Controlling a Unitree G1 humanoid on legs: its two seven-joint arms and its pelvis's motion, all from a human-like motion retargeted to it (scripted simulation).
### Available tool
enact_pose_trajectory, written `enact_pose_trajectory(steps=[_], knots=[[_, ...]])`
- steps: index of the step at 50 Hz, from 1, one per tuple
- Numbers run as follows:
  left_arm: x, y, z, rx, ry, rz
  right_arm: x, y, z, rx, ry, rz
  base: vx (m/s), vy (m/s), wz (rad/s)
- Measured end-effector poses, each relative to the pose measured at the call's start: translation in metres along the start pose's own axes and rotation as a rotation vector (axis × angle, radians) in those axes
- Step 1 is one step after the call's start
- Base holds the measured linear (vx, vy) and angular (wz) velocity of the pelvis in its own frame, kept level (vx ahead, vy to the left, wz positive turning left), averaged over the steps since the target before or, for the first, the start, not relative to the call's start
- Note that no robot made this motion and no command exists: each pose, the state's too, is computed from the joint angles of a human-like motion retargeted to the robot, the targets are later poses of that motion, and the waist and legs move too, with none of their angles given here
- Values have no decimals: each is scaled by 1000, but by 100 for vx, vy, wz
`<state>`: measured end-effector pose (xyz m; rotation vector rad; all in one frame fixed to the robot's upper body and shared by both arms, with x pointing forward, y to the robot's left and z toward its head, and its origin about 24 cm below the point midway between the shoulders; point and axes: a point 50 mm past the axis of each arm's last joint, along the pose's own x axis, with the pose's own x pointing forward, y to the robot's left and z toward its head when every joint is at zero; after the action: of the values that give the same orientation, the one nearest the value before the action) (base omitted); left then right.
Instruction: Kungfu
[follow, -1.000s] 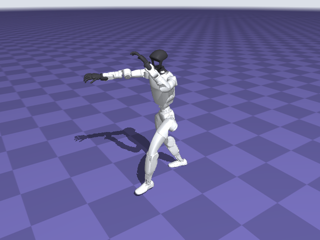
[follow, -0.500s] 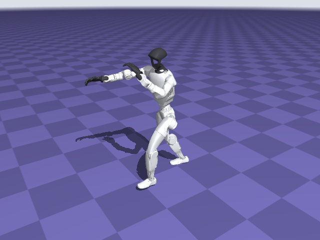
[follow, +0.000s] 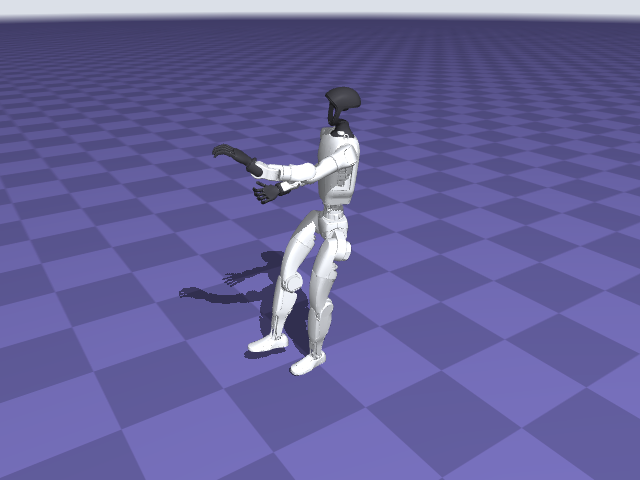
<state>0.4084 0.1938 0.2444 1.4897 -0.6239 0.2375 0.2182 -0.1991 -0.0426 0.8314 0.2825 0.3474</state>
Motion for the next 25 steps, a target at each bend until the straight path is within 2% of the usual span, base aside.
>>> enact_pose_trajectory(steps=[3, 7, 12, 17, 25], knots=[[-21, -7, -56, 144, 252, -115, -69, -17, -25, 19, 17, -133, 19, -2, 42], [-64, 8, -124, 258, 575, -182, -142, -21, -38, -38, -9, -300, 6, -15, 72], [-96, 22, -157, 269, 708, -155, -200, -17, -29, -152, -104, -476, 10, -10, -16], [-104, 20, -161, 328, 690, -178, -214, -10, -19, -288, -64, -462, 11, -7, 8], [-99, 17, -154, 289, 640, -128, -193, 0, 25, -634, -18, -323, 7, 5, -16]])
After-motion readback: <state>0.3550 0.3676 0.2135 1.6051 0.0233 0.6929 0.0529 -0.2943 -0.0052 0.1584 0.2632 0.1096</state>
